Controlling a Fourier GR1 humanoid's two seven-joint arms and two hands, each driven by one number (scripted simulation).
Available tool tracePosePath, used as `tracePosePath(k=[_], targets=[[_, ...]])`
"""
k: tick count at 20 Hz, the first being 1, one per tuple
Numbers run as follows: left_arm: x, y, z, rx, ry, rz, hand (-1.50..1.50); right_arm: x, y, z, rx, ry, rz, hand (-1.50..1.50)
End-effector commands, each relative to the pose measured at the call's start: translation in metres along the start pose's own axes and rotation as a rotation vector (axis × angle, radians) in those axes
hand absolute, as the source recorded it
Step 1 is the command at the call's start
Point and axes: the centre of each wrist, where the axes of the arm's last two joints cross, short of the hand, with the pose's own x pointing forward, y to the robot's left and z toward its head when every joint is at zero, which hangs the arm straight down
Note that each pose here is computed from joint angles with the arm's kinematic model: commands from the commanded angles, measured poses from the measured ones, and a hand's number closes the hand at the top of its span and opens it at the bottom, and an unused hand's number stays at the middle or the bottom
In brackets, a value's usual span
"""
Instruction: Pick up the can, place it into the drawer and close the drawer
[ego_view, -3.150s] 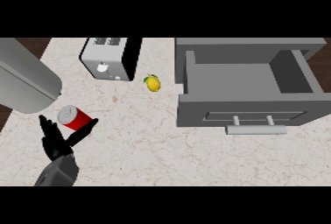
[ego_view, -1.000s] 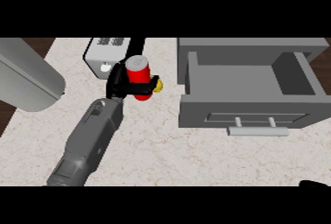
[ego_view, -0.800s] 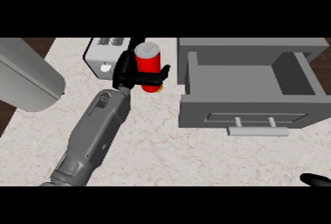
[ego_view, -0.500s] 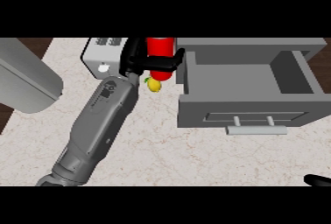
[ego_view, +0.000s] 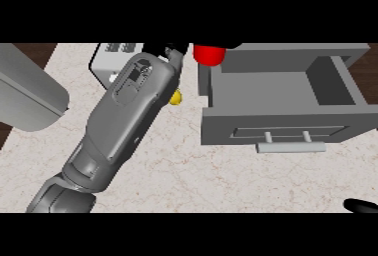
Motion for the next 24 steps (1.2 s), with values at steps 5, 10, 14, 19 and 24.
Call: tracePosePath(k=[5,10,14,19,24], targets=[[0.046,-0.029,-0.018,-0.025,0.023,-0.036,1.50,0.005,-0.004,-0.012,-0.022,-0.011,0.012,-1.50],[0.041,-0.043,-0.024,-0.011,0.039,-0.074,1.50,0.004,-0.002,-0.006,0.026,-0.004,-0.013,-1.50],[0.060,-0.058,-0.027,0.014,0.054,-0.113,1.50,0.011,0.002,-0.022,0.036,-0.035,-0.004,-1.50],[0.064,-0.063,-0.030,0.038,0.042,-0.114,1.50,0.010,0.002,-0.025,0.033,-0.042,-0.004,-1.50],[0.037,-0.055,-0.030,0.128,0.042,-0.165,-1.50,0.008,0.012,-0.019,0.059,-0.037,0.009,-1.50]])
